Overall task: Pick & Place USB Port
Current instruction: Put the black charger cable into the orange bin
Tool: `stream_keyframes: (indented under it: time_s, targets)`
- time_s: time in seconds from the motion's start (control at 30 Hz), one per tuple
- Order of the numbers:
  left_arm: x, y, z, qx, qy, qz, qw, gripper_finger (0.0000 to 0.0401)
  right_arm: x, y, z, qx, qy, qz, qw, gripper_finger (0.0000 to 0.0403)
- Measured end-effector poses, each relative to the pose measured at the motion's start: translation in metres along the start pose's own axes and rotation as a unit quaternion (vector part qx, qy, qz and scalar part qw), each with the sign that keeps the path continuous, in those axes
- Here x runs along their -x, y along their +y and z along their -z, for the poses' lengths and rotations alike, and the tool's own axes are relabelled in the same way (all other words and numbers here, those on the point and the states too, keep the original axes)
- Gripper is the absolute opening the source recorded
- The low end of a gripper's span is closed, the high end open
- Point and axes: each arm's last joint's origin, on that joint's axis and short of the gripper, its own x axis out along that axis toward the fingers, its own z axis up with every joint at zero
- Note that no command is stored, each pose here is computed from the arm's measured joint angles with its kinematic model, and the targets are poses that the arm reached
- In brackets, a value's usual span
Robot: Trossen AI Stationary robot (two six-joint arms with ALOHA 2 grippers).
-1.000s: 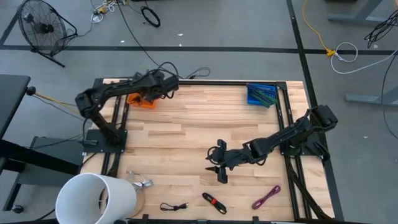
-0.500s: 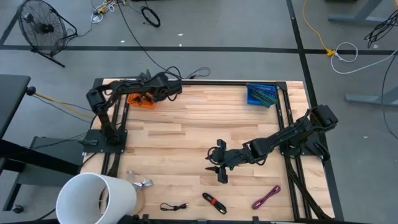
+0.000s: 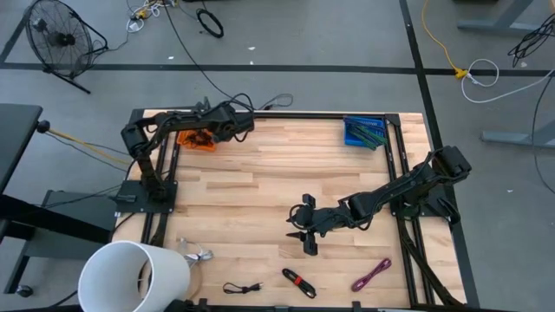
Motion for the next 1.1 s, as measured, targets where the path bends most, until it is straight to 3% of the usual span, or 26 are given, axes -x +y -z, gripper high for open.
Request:
stream_keyframes:
  time_s: [0.2, 0.3, 0.37, 0.43, 0.5, 0.6, 0.7, 0.87, 1.1]
  targets:
    - [0.019, 0.007, -0.001, -0.023, 0.003, 0.018, 1.0, 0.0094, 0.0, 0.0, 0.0, 0.0, 0.0, 0.0, 1.0, 0.0212]
    - [0.047, 0.013, -0.003, -0.025, -0.01, 0.075, 0.997, 0.0094, 0.0, 0.0, 0.0, 0.001, 0.002, 0.001, 1.0, 0.0212]
    - [0.071, 0.017, -0.003, -0.052, -0.01, 0.165, 0.985, 0.0094, 0.0, 0.0, 0.001, 0.001, 0.006, 0.002, 1.0, 0.0212]
    - [0.097, 0.019, 0.002, -0.079, 0.003, 0.285, 0.955, 0.0094, 0.0, -0.001, 0.001, 0.001, 0.006, 0.002, 1.0, 0.0212]
    - [0.123, 0.02, 0.013, -0.099, 0.025, 0.4, 0.911, 0.0094, 0.0, -0.001, 0.001, 0.002, 0.008, 0.002, 1.0, 0.0212]
    - [0.16, 0.019, 0.035, -0.133, 0.049, 0.509, 0.849, 0.0094, 0.0, -0.001, 0.002, -0.001, 0.011, 0.004, 1.0, 0.0212]
    - [0.193, 0.018, 0.063, -0.182, 0.033, 0.541, 0.82, 0.0094, 0.0, -0.001, 0.003, -0.001, 0.016, 0.005, 1.0, 0.0212]
    - [0.239, 0.012, 0.108, -0.23, 0.0, 0.569, 0.79, 0.0094, 0.0, -0.001, 0.004, -0.021, 0.019, 0.005, 1.0, 0.0212]
    - [0.297, 0.008, 0.164, -0.207, -0.068, 0.646, 0.732, 0.0094, 0.0, -0.001, 0.004, -0.026, 0.021, 0.002, 0.999, 0.0212]
